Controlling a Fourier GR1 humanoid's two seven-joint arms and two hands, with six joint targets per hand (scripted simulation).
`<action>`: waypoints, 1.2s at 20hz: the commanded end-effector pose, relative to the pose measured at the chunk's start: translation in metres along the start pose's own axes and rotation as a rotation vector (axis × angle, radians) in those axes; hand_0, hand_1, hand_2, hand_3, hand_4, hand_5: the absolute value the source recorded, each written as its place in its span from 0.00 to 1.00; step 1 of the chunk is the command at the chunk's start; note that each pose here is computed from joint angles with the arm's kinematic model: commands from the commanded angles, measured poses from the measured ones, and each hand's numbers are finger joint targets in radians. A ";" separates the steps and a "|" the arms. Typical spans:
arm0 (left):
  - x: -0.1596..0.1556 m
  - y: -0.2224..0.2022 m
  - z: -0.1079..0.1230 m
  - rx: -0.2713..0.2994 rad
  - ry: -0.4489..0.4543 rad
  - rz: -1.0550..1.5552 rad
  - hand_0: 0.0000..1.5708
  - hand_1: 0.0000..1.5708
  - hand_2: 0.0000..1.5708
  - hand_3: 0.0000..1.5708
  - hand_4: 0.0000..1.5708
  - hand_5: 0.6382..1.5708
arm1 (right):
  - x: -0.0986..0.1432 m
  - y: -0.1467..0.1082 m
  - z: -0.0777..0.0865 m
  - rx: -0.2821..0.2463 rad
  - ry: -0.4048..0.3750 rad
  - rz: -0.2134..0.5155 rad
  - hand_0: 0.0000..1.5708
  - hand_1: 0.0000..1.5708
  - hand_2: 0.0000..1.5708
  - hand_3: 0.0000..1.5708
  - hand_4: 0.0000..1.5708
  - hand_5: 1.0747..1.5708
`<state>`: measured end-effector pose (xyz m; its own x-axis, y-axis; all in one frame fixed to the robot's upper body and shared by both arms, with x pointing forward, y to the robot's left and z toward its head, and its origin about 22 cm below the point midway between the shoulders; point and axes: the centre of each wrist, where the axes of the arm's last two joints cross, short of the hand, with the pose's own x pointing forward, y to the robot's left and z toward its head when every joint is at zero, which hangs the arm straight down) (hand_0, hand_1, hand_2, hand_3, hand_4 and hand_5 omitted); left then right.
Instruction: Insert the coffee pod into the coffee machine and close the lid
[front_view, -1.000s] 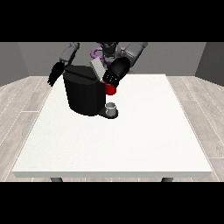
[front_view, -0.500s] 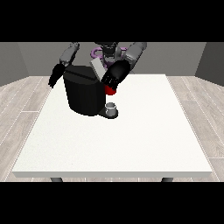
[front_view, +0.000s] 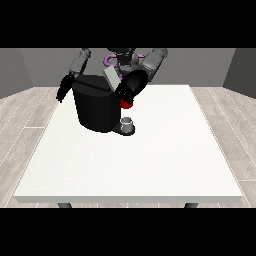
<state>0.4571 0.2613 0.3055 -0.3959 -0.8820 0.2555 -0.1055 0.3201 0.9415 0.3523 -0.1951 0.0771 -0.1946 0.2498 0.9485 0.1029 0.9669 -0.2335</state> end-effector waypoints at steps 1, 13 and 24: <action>-0.003 0.011 0.004 0.031 -0.030 -0.075 0.66 0.66 0.67 0.47 0.00 1.00 | -0.012 -0.011 0.002 -0.010 -0.017 0.010 0.00 0.00 0.00 0.00 0.09 1.00; -0.004 0.012 0.003 0.071 0.000 -0.088 0.00 0.00 0.35 0.29 0.00 1.00 | 0.001 -0.009 -0.006 0.000 -0.018 0.042 0.00 0.00 0.00 0.00 0.10 1.00; -0.012 -0.061 0.009 -0.118 0.032 -0.027 0.00 0.00 0.00 0.00 0.00 1.00 | -0.068 -0.024 0.029 -0.057 0.205 -0.003 0.00 0.00 0.00 0.00 0.00 1.00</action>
<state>0.4591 0.2637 0.2729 -0.3731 -0.9058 0.2010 -0.0829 0.2483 0.9651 0.3464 -0.2238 0.0404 -0.0740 0.2508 0.9652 0.1492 0.9598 -0.2379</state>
